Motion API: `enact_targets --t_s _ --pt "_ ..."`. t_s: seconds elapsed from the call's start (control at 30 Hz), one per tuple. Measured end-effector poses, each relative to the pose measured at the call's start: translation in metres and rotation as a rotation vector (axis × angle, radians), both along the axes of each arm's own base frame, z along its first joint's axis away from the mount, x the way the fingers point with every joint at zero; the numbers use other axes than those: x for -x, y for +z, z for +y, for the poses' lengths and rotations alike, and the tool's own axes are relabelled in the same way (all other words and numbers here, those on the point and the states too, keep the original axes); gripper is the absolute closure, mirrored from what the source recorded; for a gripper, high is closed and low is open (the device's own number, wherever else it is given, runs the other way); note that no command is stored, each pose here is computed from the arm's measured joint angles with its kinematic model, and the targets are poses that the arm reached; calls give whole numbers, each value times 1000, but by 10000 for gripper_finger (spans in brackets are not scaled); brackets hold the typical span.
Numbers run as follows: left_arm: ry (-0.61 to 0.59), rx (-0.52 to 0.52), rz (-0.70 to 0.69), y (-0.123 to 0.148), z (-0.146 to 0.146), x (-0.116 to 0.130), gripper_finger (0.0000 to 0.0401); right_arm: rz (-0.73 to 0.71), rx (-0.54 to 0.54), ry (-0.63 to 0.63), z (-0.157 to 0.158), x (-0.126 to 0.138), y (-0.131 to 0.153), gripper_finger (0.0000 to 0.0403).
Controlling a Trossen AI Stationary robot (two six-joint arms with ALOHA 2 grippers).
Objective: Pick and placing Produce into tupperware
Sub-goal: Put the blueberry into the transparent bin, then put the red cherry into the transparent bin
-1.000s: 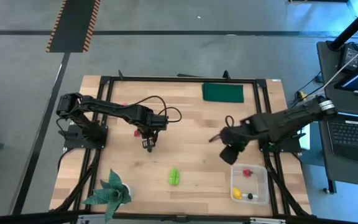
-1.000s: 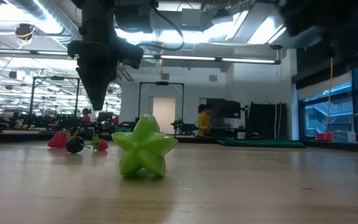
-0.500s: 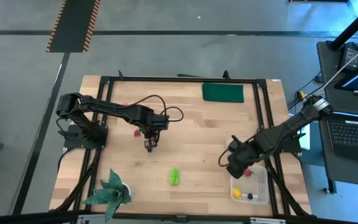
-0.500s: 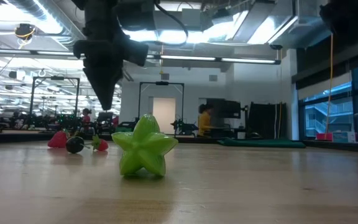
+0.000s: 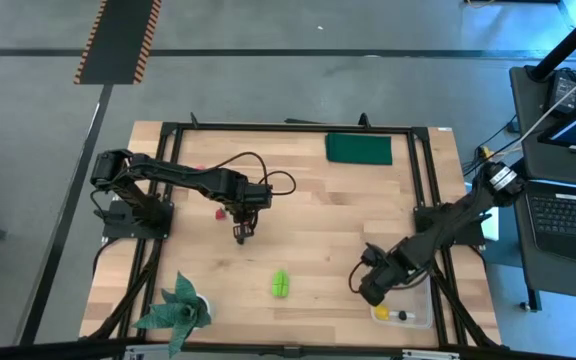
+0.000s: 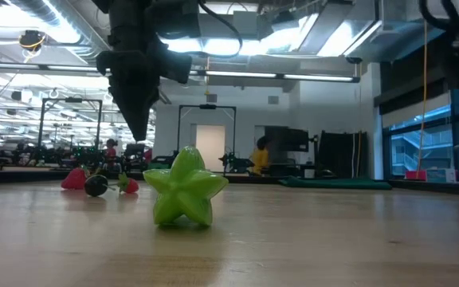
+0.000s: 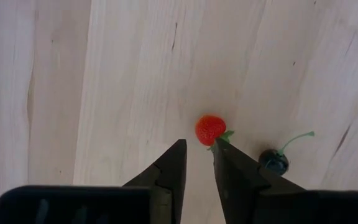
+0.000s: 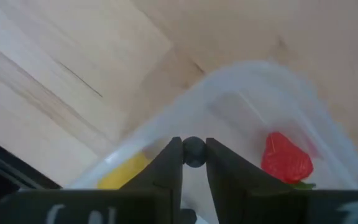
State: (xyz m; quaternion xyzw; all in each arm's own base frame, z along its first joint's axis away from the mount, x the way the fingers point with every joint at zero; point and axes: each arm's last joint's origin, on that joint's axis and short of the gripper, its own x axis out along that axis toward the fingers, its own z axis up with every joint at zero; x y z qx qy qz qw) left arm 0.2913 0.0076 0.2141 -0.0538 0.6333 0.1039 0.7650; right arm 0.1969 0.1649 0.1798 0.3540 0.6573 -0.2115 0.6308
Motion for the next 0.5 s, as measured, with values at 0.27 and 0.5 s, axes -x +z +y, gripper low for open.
enact_targets --t_s 0.27,0.5 --pt "0 0 0 0 0 0 341 21 22 53 8 13 -3 312" --pt "0 0 -1 0 0 0 355 22 23 64 9 14 -3 274"
